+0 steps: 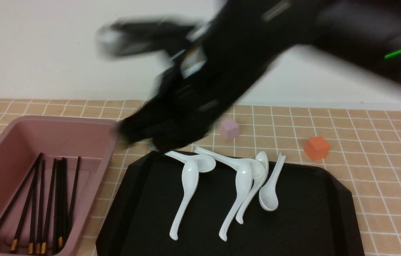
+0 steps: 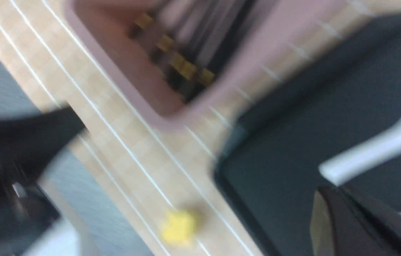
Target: On brown tablecloth take chopsticks from black tray and put them in box.
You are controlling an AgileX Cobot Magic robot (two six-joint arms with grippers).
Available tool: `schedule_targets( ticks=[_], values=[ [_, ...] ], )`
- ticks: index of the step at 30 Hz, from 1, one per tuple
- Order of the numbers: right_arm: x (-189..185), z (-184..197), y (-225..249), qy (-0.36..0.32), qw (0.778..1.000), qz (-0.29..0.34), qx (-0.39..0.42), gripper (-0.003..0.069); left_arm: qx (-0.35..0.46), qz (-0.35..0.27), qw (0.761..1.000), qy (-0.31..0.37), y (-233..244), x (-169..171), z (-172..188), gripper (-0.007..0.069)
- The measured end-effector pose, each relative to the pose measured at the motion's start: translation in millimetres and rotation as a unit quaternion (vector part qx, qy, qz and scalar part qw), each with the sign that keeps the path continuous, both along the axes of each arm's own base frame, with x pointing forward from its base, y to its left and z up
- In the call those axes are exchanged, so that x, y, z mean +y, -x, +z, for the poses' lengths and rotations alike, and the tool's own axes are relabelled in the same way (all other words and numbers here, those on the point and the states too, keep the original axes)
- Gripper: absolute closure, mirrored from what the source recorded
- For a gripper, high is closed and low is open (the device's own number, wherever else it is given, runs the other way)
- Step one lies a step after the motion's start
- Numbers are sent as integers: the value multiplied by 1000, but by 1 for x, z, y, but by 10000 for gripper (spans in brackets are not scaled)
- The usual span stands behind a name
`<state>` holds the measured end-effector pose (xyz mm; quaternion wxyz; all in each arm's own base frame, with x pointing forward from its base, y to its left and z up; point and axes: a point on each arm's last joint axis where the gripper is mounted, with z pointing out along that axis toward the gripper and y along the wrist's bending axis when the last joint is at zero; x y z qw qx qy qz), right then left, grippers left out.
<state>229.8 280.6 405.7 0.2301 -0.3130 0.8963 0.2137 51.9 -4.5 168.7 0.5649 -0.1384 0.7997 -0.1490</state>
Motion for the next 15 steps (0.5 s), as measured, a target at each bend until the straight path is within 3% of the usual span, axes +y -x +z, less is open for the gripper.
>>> schedule_targets(
  ticks=[5,9,15],
  values=[
    [-71,66,39,8,992,-34,-122,673,0,0,1000,0,0,0,0,387],
    [-126,95,80,-19,982,-52,-178,673,0,0,1000,0,0,0,0,387],
    [-209,79,153,-74,969,-60,-228,672,0,0,1000,0,0,0,0,387]
  ],
)
